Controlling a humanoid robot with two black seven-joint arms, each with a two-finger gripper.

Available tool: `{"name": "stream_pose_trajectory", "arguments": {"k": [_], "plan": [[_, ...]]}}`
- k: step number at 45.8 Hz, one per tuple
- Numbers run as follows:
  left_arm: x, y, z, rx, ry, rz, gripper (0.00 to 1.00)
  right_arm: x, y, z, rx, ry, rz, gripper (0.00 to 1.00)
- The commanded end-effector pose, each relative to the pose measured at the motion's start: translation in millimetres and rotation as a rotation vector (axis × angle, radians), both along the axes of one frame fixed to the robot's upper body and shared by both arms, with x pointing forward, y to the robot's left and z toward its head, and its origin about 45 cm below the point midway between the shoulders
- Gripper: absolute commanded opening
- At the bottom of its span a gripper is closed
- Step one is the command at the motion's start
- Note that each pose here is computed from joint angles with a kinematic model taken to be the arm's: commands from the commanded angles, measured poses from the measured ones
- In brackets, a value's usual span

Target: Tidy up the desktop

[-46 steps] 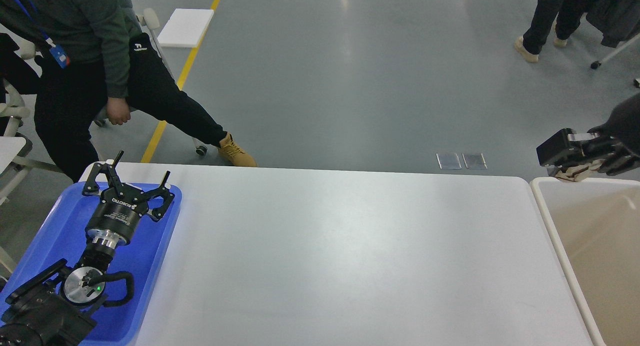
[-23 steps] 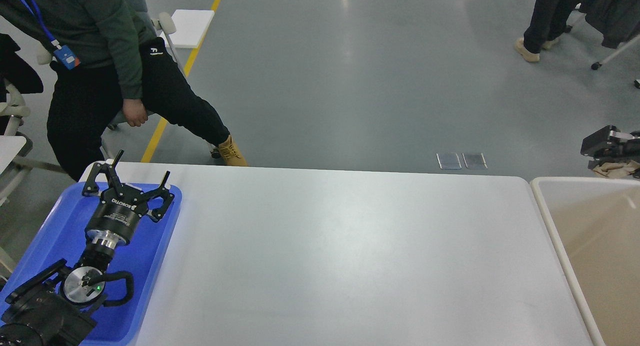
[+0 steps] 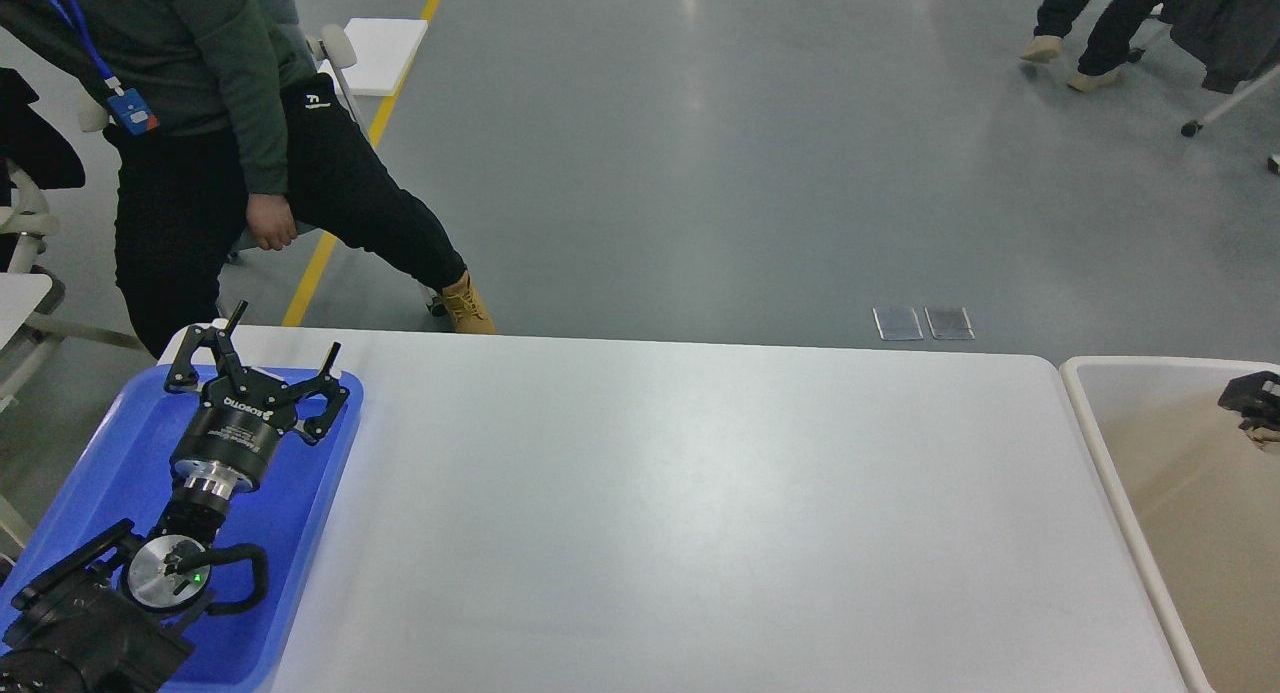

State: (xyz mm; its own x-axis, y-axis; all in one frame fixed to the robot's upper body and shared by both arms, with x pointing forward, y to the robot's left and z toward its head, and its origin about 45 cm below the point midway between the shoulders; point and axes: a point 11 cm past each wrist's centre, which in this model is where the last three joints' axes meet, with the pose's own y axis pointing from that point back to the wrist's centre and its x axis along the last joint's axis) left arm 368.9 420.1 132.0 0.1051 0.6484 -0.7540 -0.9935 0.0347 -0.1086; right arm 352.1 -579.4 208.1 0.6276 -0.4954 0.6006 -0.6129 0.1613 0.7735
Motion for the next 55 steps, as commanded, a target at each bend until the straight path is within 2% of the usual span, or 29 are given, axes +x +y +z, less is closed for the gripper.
{"name": "stream_pose_trajectory", "arguments": {"k": [1, 21, 29, 32, 34, 38, 44, 45, 55], "plan": [[-0.1, 0.5, 0.2, 0.001, -0.001, 0.002, 0.99, -33.5, -24.1, -53.5, -0.08, -0.029, -0.066, 0.0], [-0.1, 0.5, 0.2, 0.001, -0.001, 0.002, 0.99, -76.1, -26.9, -107.9, -0.143, 0.028, -0.195, 0.0], [-0.1, 0.5, 0.2, 0.001, -0.001, 0.002, 0.99, -86.5, -25.1, -119.8, -0.129, 0.009, -0.233, 0.0], [-0.1, 0.5, 0.2, 0.001, -0.001, 0.002, 0.99, -87.6, -25.5, -120.9, -0.133, -0.005, -0.241, 0.07], [-0.1, 0.5, 0.2, 0.001, -0.001, 0.002, 0.99, -86.6, -25.5, -120.4, -0.137, -0.017, -0.244, 0.17], [-0.1, 0.5, 0.2, 0.001, -0.001, 0.002, 0.99, -84.6, -27.2, -117.9, -0.156, -0.043, -0.244, 0.5], [-0.1, 0.5, 0.2, 0.001, -0.001, 0.002, 0.99, -80.0, -29.1, -112.8, -0.173, -0.084, -0.252, 0.95], [-0.1, 0.5, 0.2, 0.001, -0.001, 0.002, 0.99, -79.8, -29.1, -112.6, -0.172, -0.087, -0.254, 0.98], [-0.1, 0.5, 0.2, 0.001, -0.001, 0.002, 0.99, -82.4, -29.0, -114.8, -0.163, -0.088, -0.265, 0.98]]}}
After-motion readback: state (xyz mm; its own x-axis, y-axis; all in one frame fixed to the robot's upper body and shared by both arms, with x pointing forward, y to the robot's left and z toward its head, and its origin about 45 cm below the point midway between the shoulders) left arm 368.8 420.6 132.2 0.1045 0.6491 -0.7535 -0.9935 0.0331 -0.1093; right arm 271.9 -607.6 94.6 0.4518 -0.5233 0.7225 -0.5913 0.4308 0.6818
